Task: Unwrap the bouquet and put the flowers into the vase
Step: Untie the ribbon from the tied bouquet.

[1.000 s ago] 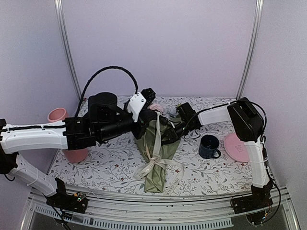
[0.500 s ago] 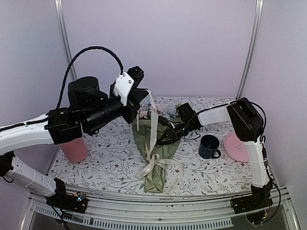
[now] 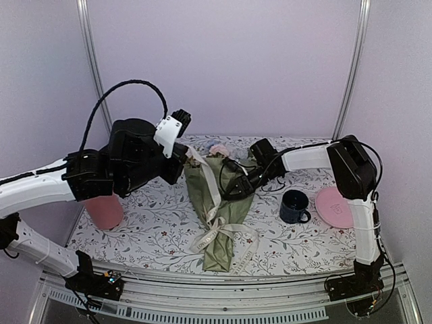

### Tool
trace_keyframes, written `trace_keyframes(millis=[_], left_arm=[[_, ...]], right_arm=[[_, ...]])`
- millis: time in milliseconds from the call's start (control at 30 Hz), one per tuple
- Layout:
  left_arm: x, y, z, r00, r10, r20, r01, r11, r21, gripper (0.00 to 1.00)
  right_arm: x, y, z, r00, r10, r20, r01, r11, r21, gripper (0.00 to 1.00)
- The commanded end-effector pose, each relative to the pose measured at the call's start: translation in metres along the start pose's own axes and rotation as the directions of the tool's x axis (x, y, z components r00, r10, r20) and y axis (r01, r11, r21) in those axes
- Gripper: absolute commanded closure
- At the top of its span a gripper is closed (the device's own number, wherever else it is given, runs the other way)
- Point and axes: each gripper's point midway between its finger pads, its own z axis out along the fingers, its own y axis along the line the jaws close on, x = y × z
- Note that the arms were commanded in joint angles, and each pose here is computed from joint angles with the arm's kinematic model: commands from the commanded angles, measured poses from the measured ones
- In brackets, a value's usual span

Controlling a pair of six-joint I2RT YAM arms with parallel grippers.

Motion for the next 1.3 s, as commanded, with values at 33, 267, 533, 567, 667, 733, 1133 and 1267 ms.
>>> trace_keyframes(millis=[33, 267, 533, 567, 667, 733, 1133, 1267], left_arm=[[0.099, 0.020, 0.001, 0.904, -0.236, -0.355, 0.206, 0.971, -0.122, 1.00], [0.183, 0.012, -0.034, 0.690, -0.374, -0.620, 0.299, 0.927, -0.227, 1.00], [0.267, 0.003, -0.061, 0.383, -0.384, -0.840, 0.252, 0.918, -0.305, 1.00], [0.268, 0.005, -0.060, 0.376, -0.389, -0.841, 0.252, 0.916, -0.311, 1.00], [0.263, 0.013, -0.058, 0.376, -0.410, -0.831, 0.274, 0.906, -0.324, 0.85], [0.250, 0.016, -0.055, 0.402, -0.411, -0.818, 0.286, 0.905, -0.314, 0.68], [0.169, 0.001, 0.011, 0.655, -0.355, -0.667, 0.385, 0.916, -0.109, 0.51], [0.140, -0.012, 0.030, 0.750, -0.374, -0.546, 0.455, 0.890, 0.015, 0.46]], right_arm=[[-0.039, 0.045, -0.054, 0.991, -0.120, 0.064, 0.120, 0.993, 0.013, 0.43], [-0.019, 0.083, -0.087, 0.976, -0.217, 0.032, 0.215, 0.976, 0.044, 0.39], [0.039, 0.094, -0.101, 0.965, -0.236, -0.115, 0.249, 0.962, 0.112, 0.39], [0.046, 0.093, -0.102, 0.963, -0.236, -0.132, 0.252, 0.960, 0.126, 0.39], [0.062, 0.094, -0.108, 0.953, -0.251, -0.172, 0.278, 0.947, 0.159, 0.40], [0.068, 0.096, -0.112, 0.945, -0.269, -0.186, 0.301, 0.938, 0.174, 0.39], [0.081, 0.073, -0.102, 0.932, -0.254, -0.260, 0.317, 0.916, 0.244, 0.38], [0.082, 0.061, -0.087, 0.921, -0.263, -0.288, 0.340, 0.903, 0.261, 0.38]])
